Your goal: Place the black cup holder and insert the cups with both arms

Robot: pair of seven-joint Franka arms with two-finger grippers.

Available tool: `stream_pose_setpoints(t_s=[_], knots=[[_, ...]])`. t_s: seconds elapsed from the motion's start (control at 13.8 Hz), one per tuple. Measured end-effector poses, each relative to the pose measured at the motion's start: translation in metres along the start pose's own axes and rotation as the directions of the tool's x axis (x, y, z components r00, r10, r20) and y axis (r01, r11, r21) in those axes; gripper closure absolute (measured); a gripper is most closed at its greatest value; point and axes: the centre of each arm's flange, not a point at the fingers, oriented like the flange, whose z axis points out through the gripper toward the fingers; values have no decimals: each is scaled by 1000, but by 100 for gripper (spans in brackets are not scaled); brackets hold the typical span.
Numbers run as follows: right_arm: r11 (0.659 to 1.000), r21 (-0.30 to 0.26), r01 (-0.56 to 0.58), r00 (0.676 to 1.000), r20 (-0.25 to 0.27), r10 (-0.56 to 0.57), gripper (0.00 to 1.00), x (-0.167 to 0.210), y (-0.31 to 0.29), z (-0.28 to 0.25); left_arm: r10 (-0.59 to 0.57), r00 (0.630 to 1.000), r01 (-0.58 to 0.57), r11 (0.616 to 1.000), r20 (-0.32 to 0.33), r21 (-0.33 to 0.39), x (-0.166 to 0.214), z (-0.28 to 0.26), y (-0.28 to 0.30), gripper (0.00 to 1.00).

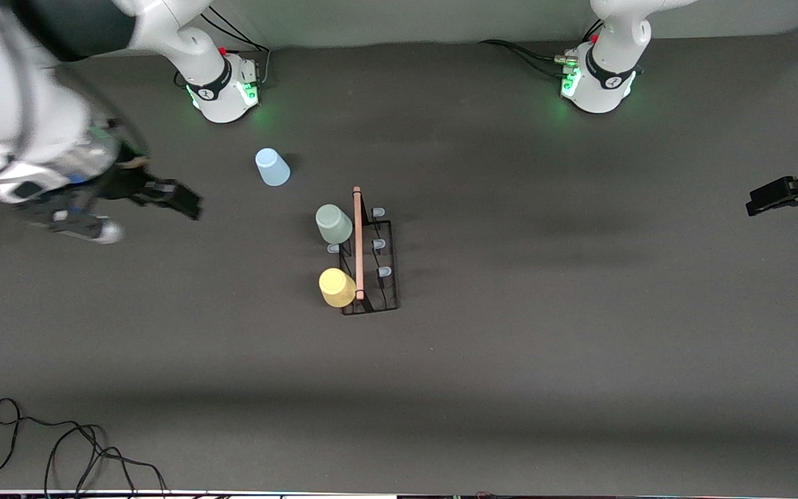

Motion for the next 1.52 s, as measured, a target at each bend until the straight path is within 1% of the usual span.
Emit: stream_pose_setpoints(t_s=[0.29,0.43,0.58,0.79,0.94,1.23,1.52], knots=[[994,2,109,994,5,-109,0,22,81,-1,2,1000,-2,1000,0,0,0,0,1,0],[991,5,136,991,6,-136,0,30,116,-2,3,1000,-3,1000,0,0,0,0,1,0],[989,9,149,989,10,-149,0,35,137,0,3,1000,-3,1000,0,0,0,0,1,0],[987,8,160,987,14,-160,0,33,137,4,3,1000,-3,1000,0,0,0,0,1,0],[986,10,166,986,-7,-166,0,30,135,5,3,1000,-3,1000,0,0,0,0,1,0],[986,-8,169,985,-23,-169,0,24,138,-3,3,1000,-3,1000,0,0,0,0,1,0],[985,-13,171,985,-3,-171,0,20,138,-3,3,1000,-3,1000,0,0,0,0,1,0]])
